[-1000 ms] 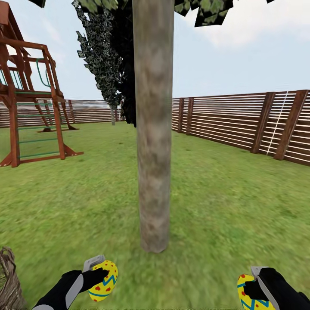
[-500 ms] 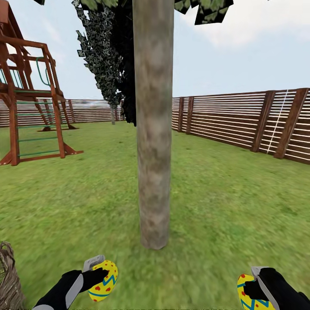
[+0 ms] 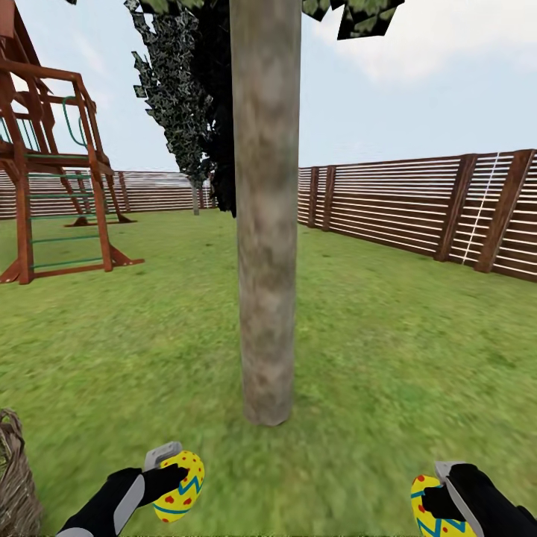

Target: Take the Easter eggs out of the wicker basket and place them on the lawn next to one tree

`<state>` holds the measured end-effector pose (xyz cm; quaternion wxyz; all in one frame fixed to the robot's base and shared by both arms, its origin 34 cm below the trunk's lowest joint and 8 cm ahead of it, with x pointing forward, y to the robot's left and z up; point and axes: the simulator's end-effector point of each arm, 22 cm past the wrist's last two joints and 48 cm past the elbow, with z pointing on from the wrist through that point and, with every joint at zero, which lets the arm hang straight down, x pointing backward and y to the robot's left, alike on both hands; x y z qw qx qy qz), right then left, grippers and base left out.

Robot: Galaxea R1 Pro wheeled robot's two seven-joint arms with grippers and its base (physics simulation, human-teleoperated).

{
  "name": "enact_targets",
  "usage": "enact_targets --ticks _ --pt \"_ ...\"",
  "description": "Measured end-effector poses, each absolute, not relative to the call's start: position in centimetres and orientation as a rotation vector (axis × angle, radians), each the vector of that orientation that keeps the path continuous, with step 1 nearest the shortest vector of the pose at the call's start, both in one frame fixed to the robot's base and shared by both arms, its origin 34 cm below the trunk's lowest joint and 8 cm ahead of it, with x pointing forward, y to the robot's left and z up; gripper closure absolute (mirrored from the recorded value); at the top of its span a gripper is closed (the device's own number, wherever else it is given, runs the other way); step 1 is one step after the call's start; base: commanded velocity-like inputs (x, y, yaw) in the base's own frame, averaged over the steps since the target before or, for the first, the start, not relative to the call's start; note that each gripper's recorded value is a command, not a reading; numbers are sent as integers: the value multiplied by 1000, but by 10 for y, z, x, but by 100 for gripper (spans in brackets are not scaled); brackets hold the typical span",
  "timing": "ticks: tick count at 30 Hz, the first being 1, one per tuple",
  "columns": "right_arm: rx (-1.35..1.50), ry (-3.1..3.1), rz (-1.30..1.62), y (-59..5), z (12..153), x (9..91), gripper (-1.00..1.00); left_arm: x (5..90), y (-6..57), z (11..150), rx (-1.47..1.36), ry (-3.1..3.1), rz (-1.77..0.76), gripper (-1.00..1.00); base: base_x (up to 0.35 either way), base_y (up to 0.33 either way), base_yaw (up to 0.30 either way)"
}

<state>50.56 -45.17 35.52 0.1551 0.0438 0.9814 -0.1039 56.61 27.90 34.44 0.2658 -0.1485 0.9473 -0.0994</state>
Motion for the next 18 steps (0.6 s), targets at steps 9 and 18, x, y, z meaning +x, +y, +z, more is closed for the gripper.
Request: enact_targets --ticks 9,18 --pt "125 2812 -296 -451 335 500 100 561 279 324 -401 2558 -268 100 0 0 0" --pt "123 2815 -297 -451 315 495 100 555 279 304 -400 2561 -267 100 0 0 0"
